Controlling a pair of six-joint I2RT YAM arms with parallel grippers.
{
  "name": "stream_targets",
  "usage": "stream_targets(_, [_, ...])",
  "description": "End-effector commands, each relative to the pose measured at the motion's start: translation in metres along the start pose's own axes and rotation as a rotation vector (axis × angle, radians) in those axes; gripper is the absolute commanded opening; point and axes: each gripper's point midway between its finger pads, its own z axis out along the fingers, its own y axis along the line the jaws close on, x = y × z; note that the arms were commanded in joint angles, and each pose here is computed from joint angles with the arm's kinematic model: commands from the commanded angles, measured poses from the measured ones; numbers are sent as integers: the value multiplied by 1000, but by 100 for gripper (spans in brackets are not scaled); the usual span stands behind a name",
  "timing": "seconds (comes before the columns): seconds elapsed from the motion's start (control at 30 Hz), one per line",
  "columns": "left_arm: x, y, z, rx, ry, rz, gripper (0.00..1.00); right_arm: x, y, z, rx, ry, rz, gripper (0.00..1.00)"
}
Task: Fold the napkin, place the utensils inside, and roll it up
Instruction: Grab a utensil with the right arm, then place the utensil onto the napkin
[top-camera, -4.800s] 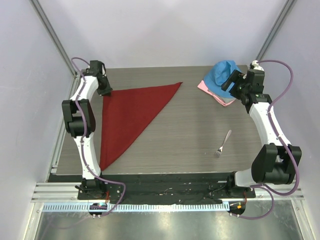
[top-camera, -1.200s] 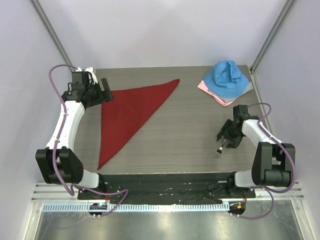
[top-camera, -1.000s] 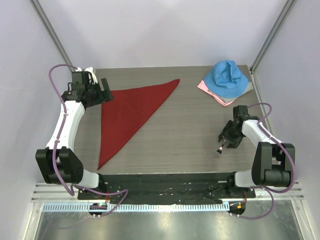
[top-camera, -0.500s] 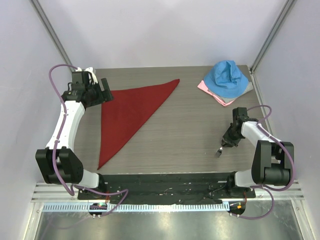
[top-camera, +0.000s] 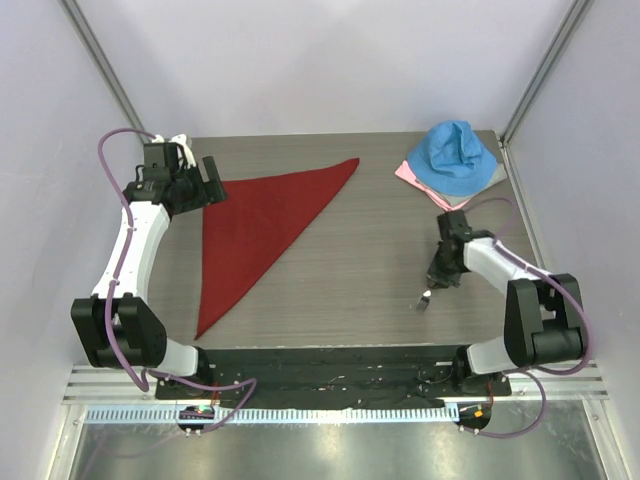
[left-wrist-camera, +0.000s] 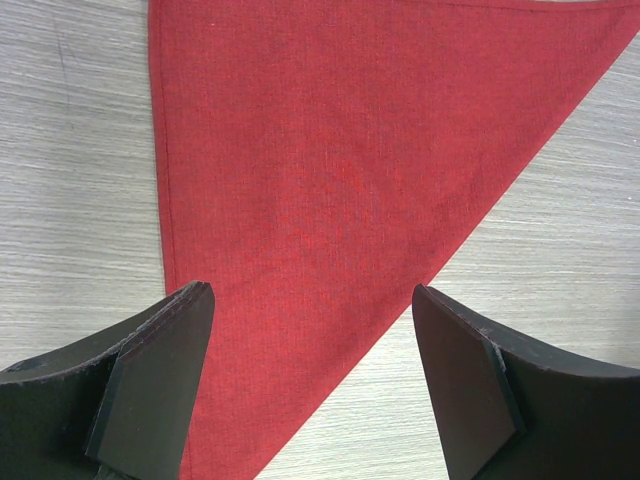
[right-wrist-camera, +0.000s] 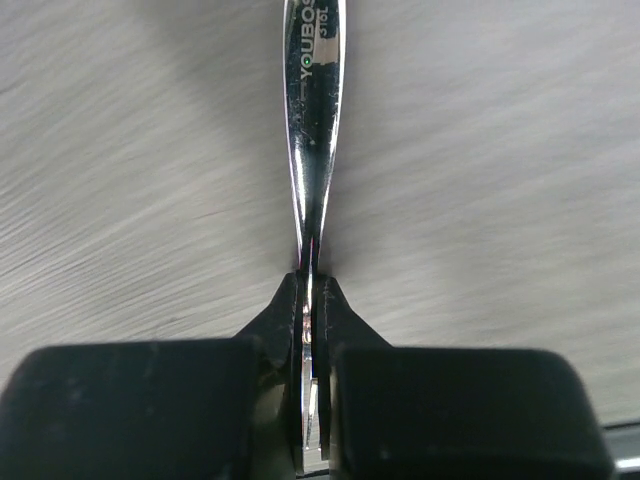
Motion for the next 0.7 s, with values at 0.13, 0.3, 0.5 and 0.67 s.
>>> stream_targets(0.13, [-26, -9, -22, 12, -113, 30, 86, -16, 139, -33, -284, -123, -22, 1])
stream_targets(0.3, [-27, -12, -27, 19, -130, 33, 86, -13, 241, -61, -486, -147, -37, 1])
stream_targets(0.5, [-25, -17, -25, 48, -112, 22, 86, 12, 345, -70, -656, -112, -61, 1])
stream_targets(0.67, [-29, -17, -33, 42, -136, 27, 86, 30, 396, -82, -731, -98, -42, 1])
